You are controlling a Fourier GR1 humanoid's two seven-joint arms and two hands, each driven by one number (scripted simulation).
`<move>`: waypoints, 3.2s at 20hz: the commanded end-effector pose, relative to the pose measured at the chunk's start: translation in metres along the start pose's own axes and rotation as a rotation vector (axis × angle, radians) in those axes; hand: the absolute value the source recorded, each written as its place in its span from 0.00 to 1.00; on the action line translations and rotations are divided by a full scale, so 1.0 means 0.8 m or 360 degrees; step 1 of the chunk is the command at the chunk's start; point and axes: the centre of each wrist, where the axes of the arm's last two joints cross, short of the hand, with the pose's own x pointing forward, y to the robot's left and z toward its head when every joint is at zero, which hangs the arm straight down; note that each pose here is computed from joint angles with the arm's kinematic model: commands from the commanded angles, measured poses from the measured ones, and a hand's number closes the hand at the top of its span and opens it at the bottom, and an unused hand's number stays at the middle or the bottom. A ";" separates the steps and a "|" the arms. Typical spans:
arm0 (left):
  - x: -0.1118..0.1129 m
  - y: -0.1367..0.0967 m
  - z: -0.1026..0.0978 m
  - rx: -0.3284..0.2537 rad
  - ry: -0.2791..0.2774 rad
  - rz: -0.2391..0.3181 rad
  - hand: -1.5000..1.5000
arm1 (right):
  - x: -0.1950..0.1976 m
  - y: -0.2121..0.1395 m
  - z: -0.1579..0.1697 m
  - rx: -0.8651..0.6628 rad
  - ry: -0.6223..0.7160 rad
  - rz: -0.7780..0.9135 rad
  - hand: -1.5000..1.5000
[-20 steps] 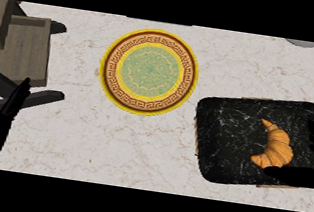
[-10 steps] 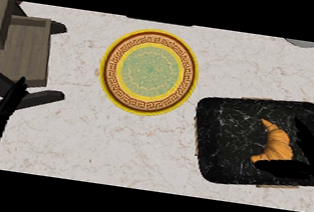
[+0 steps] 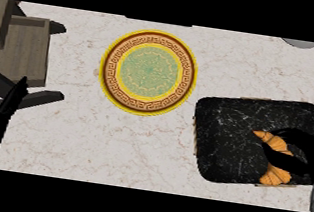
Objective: Pick the croissant from the tray and place it in the plate
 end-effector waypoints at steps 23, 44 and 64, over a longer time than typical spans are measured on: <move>0.025 -0.031 -0.028 -0.0128 -0.0145 0.0013 0.50 | 0.230 -0.114 -0.097 -0.0257 -0.1427 0.1087 1.00; -0.010 -0.022 -0.010 -0.0012 0.0000 0.0001 0.50 | 0.398 0.078 -0.046 0.0506 -0.2075 0.0681 1.00; 0.011 -0.015 -0.016 -0.0081 -0.0062 0.0008 0.50 | 0.345 0.242 -0.050 0.0860 -0.1530 0.0648 1.00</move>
